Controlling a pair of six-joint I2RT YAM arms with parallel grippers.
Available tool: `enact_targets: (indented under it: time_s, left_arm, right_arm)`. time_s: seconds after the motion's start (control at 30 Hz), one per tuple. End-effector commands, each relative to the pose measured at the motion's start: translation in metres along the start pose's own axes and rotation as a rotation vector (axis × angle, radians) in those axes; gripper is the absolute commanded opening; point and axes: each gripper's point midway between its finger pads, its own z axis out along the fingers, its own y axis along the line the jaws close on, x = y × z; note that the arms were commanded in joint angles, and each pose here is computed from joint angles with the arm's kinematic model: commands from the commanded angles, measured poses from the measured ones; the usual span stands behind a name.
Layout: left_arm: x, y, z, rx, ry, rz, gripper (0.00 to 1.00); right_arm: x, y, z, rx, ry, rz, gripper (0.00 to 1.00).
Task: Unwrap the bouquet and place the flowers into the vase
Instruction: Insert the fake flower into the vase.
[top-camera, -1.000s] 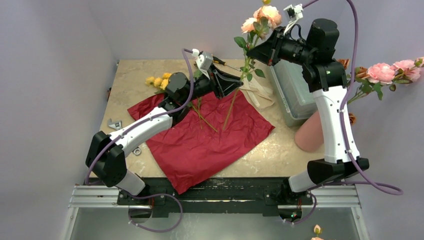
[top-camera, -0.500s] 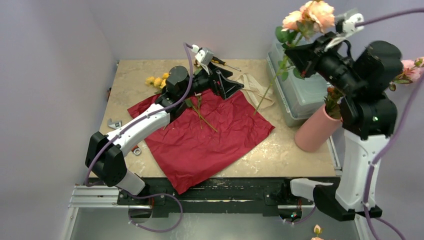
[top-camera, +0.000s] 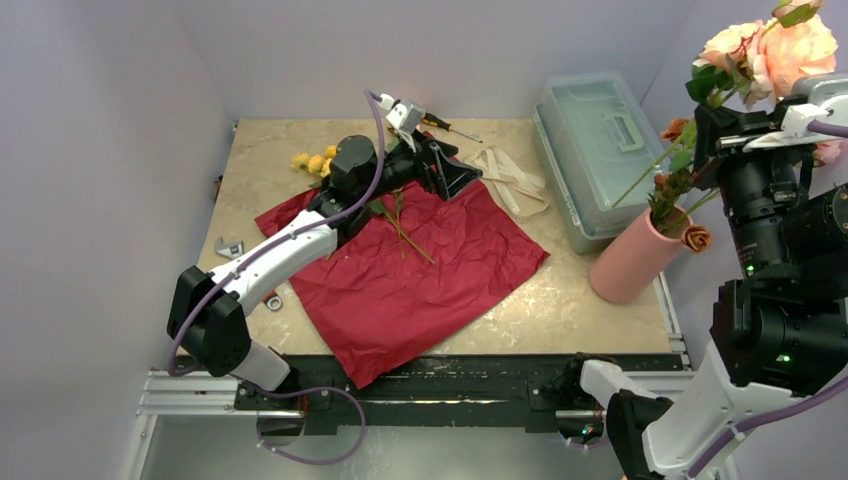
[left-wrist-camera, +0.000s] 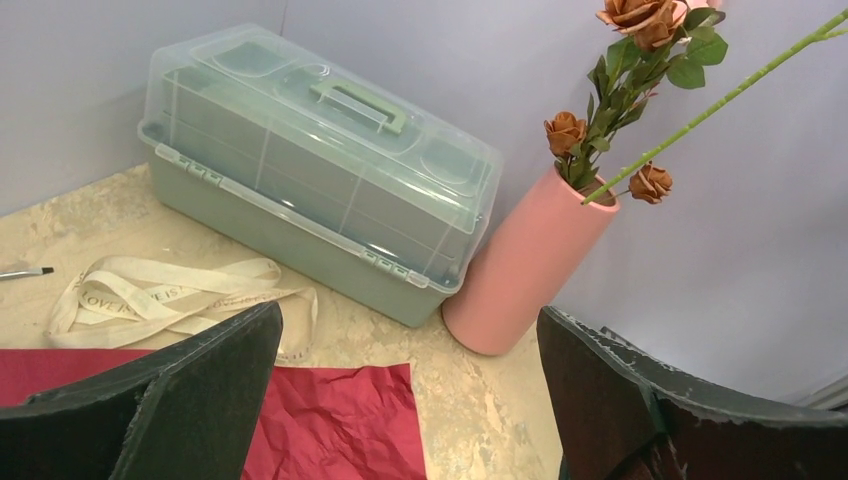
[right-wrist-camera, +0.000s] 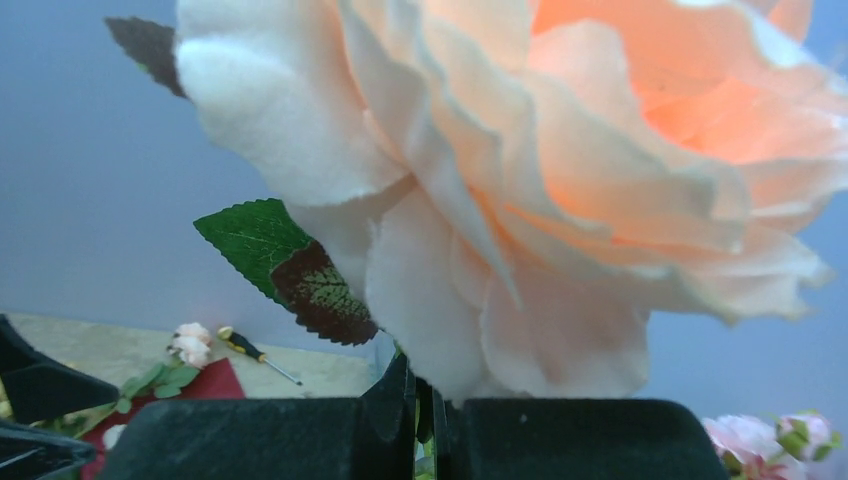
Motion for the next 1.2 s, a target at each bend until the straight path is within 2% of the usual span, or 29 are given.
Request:
enact_targets:
  time_s: [0.0,0.37,0.63,1.17]
  left_arm:
    - [-0.026,-0.01,-0.009,0.011,-0.07,0.058,1.0]
    - [-0.024,-0.007,-0.009,0.023,-0.066,0.053,1.0]
    - [-0.025,0.007,-0.011,-0.005,-0.063,0.054,1.0]
    - [-0.03,0.046,-0.026,-0.132,-0.063,0.063,1.0]
  right_arm:
    - [0.002,-0.029,-0.009,0.158,0.027,-0.048,0.0]
    - [-0.001,-0.066,-0.038,0.391,0.057,-0.118,0.0]
    - [-0.006,-0.087,-0.027,0.479,0.031,-0.117,0.0]
    - [0.061,-0.103,0.016,0.492,0.147,-0.066,0.0]
